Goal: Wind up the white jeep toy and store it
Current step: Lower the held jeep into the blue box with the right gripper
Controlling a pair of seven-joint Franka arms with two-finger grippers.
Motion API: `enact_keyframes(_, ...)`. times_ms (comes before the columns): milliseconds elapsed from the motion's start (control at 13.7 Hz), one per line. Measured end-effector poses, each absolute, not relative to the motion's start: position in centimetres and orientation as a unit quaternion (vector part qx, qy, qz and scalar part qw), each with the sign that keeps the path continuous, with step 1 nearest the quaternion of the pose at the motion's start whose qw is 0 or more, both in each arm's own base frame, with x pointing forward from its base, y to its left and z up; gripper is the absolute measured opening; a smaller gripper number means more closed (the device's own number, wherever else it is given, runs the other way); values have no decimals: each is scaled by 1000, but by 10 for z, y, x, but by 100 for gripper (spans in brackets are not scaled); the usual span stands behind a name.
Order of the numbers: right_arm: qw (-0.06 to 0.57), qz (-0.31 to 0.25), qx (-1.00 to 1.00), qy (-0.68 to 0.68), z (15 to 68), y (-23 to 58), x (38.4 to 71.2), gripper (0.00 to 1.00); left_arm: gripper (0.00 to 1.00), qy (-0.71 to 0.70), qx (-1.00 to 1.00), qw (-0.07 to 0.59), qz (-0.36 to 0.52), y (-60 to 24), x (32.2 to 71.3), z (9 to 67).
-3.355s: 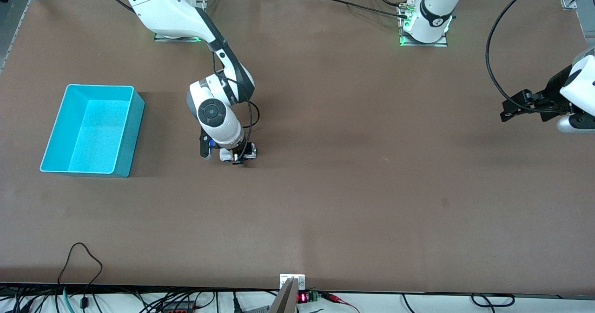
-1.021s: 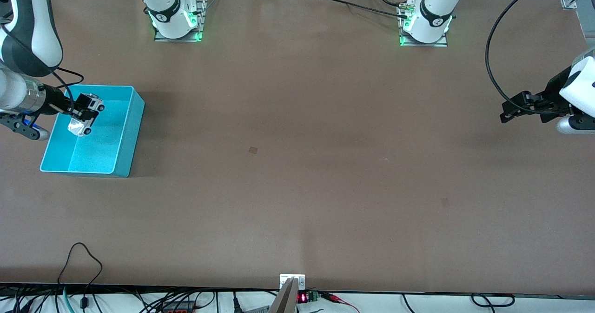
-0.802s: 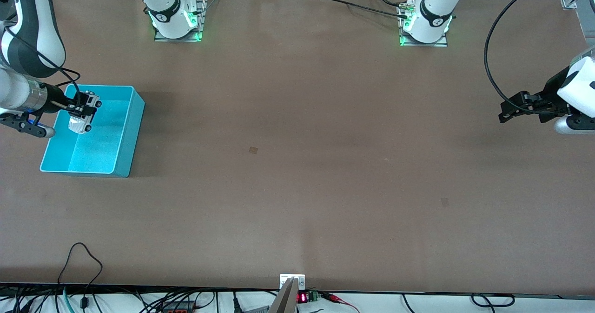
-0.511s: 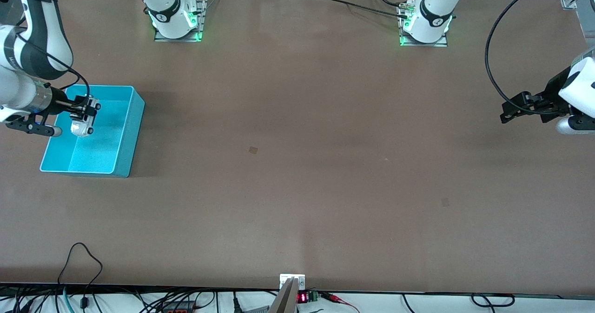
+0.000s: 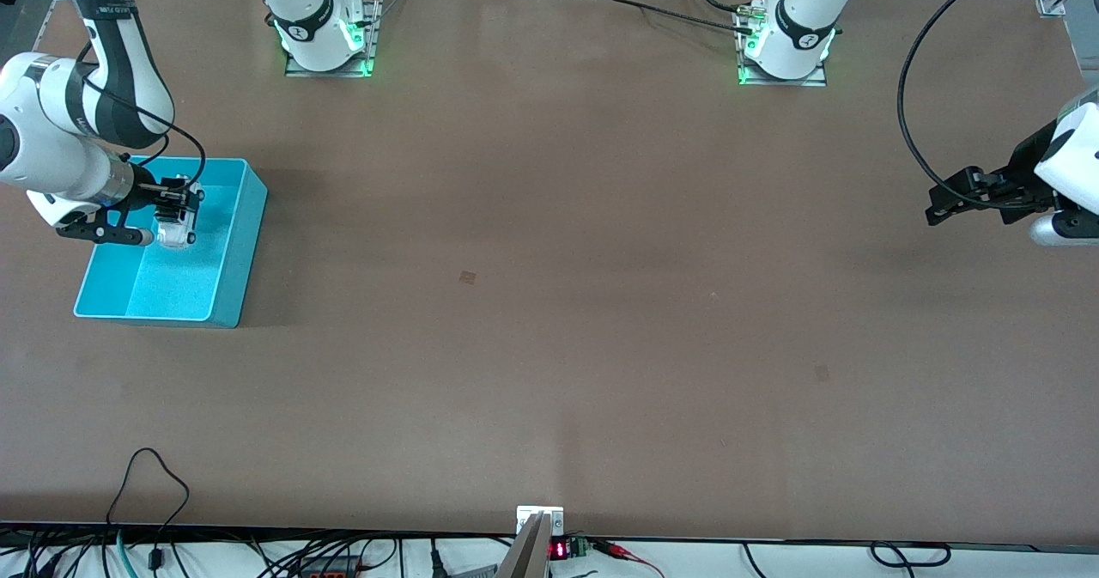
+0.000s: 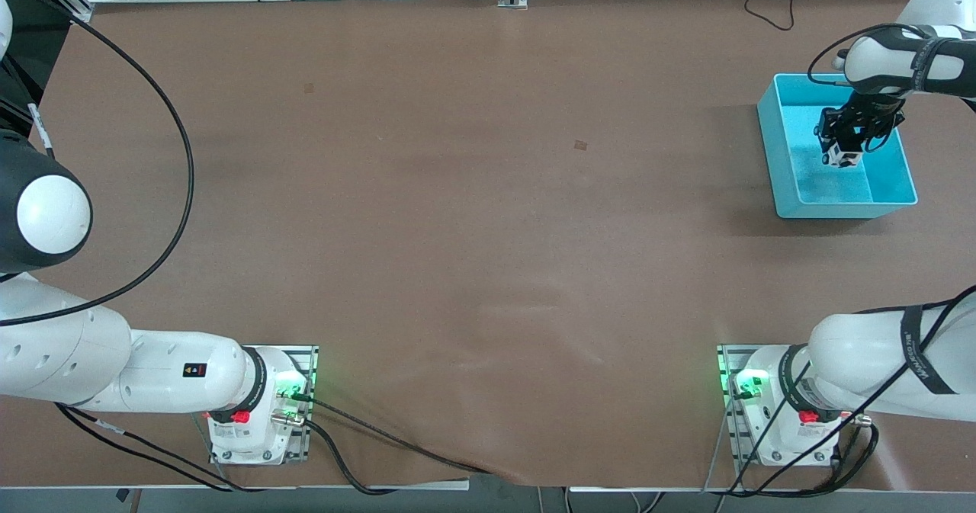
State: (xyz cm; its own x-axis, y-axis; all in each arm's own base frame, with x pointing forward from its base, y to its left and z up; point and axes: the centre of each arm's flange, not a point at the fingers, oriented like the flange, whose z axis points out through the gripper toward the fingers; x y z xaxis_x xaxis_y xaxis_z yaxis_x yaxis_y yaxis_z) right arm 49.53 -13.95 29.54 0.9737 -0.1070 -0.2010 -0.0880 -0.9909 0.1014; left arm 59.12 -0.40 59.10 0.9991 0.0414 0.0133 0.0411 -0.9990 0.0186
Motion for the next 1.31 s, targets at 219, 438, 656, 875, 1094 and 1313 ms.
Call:
enact_keyframes(219, 42, -97, 993, -52, 278, -155, 495, 51, 100, 21, 1000, 9, 6, -4, 591, 591)
enact_keyframes(438, 40, -93, 994, -51, 262, -157, 498, 51, 100, 21, 1000, 9, 6, -4, 591, 591)
enact_keyframes(656, 39, -96, 993, -50, 252, -157, 498, 51, 100, 21, 1000, 9, 8, -4, 590, 593)
enact_keyframes(875, 37, -98, 993, -46, 240, -155, 498, 51, 100, 21, 1000, 9, 8, -4, 590, 594)
enact_keyframes(1094, 35, -95, 994, -44, 227, -155, 500, 51, 100, 21, 1000, 9, 6, -3, 589, 594)
enact_keyframes(1313, 34, -86, 995, -42, 214, -155, 502, 51, 100, 21, 1000, 9, 5, -3, 588, 595)
